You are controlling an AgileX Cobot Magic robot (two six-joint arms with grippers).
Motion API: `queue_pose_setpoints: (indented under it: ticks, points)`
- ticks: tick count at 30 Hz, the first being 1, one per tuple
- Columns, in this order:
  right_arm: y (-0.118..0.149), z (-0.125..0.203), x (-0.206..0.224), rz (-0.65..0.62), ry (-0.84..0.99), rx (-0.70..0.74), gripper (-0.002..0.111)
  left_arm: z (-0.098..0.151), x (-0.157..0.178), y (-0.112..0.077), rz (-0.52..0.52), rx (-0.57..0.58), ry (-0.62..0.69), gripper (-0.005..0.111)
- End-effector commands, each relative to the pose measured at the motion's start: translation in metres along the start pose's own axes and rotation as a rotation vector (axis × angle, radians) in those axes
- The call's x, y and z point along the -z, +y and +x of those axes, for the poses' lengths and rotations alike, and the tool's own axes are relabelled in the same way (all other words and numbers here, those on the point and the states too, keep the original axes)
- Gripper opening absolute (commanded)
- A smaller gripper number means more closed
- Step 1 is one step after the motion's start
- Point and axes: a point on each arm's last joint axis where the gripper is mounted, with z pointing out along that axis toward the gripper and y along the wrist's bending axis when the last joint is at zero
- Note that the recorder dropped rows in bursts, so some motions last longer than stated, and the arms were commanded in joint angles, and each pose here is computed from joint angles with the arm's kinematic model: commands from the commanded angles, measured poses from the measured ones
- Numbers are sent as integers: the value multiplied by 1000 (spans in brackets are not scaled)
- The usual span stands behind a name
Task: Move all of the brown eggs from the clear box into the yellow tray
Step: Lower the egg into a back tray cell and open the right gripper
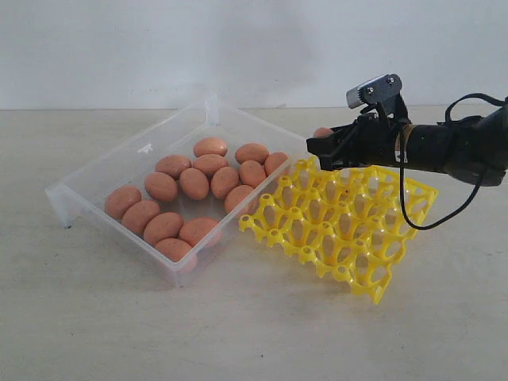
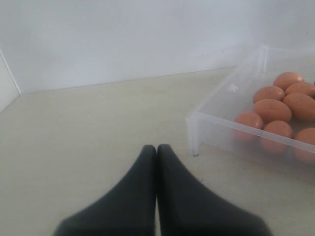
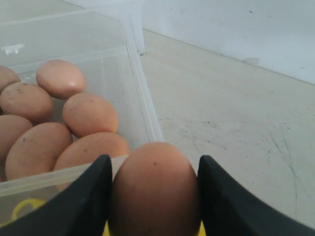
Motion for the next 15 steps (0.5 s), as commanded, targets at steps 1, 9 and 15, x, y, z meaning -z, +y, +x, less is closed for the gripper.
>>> queue_pose_setpoints:
  ticks: [1,9,15]
  points:
    - [-1,7,-4,-6,6,-11,10,0,0,0,0,13,-6,-4]
    - [0,7,-5,-15,-4,0,36,0,0,0,0,13,-6,-4]
    - [1,6,-5,-26,-18,13,56,0,0,0,0,13,-6,-4]
